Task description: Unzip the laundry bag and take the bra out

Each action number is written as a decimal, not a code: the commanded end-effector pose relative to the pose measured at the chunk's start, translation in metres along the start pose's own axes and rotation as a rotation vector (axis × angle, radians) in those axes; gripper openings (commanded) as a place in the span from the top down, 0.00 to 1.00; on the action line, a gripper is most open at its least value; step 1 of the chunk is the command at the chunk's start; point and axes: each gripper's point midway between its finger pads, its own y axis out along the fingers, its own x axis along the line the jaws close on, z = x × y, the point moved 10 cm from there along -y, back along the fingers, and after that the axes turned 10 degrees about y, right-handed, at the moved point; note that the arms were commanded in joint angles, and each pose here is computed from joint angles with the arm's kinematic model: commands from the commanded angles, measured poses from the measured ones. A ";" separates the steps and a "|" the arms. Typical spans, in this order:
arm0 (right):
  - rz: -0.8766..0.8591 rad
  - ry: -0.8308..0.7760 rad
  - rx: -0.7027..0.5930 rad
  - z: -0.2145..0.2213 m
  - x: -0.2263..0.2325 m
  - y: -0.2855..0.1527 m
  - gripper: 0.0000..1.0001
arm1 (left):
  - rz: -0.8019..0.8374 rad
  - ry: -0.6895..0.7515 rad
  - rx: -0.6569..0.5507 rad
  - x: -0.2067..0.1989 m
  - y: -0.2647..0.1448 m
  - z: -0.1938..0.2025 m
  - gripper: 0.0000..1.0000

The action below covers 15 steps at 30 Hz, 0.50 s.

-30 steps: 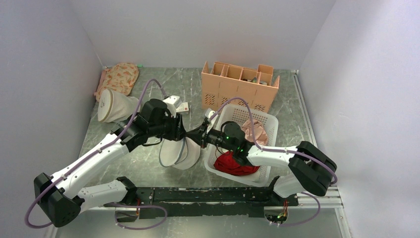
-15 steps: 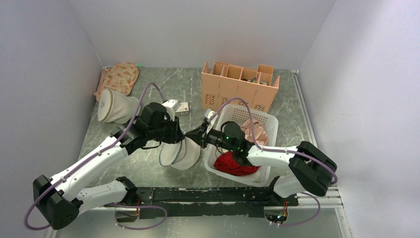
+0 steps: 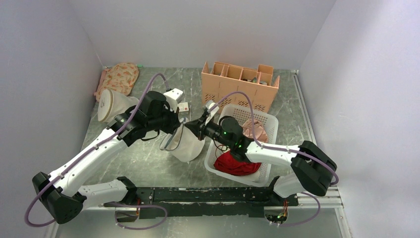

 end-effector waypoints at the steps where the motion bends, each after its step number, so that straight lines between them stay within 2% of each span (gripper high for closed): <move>1: 0.097 0.078 0.027 -0.005 -0.002 0.008 1.00 | -0.070 0.140 -0.053 0.010 -0.015 -0.010 0.93; 8: 0.130 0.088 0.120 0.008 -0.007 0.011 1.00 | -0.108 0.202 -0.019 0.016 -0.015 -0.003 0.93; 15: 0.146 0.039 0.109 0.013 -0.013 0.012 1.00 | -0.037 0.117 -0.057 0.007 -0.021 0.020 0.93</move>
